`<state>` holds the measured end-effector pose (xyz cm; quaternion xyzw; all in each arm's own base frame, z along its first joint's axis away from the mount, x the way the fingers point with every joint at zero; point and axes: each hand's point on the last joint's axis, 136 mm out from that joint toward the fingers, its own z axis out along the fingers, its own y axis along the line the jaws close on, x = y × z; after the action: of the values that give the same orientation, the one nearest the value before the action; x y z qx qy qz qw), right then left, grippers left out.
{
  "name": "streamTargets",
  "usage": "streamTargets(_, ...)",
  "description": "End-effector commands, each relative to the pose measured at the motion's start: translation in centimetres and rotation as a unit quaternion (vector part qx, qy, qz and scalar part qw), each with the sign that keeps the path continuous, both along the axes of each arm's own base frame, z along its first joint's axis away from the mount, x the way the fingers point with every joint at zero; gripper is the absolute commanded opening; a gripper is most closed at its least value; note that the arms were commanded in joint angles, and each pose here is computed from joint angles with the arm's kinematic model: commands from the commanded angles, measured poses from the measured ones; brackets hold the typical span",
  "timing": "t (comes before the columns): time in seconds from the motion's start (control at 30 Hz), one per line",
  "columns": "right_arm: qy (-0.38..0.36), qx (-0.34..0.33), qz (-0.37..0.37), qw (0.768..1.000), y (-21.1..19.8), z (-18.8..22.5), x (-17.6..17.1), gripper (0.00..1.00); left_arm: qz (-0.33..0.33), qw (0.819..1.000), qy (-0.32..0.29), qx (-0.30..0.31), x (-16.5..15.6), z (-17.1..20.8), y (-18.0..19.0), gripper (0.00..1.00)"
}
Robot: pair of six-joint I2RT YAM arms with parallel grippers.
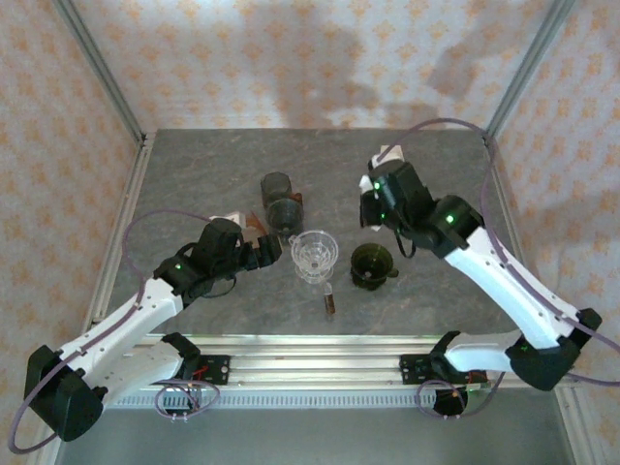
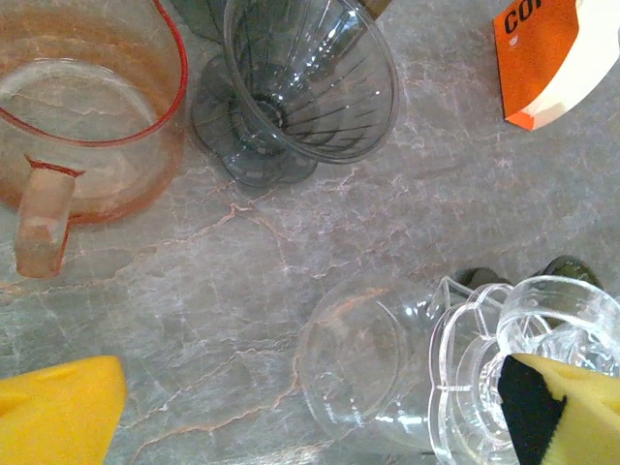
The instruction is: Place the coffee filter in the dripper
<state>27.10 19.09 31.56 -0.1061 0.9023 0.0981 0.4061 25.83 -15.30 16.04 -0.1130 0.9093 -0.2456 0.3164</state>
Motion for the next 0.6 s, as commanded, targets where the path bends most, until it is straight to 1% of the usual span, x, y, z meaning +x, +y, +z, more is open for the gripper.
streamTargets(0.0,0.050,-0.013,0.029,0.998,0.2,-1.1,-4.3,0.00,-0.010,1.000,-0.019,-0.001,0.0,2.0,0.2,1.00)
streamTargets(0.1,0.078,0.010,0.065,0.995,2.0,-0.8,-6.9,0.00,-0.011,1.000,-0.018,-0.001,0.0,2.0,0.1,1.00)
streamTargets(0.23,0.119,-0.001,0.089,0.989,4.0,-1.3,-8.6,0.00,-0.020,1.000,-0.019,-0.008,0.0,2.3,-0.3,1.00)
streamTargets(0.37,0.148,-0.021,0.081,0.985,4.6,-2.0,-8.6,0.00,-0.027,0.999,-0.017,-0.014,0.1,2.3,-0.7,1.00)
streamTargets(0.57,0.193,-0.043,0.084,0.977,6.7,-3.1,-8.3,0.00,-0.039,0.999,-0.006,-0.021,0.1,1.6,-1.4,1.00)
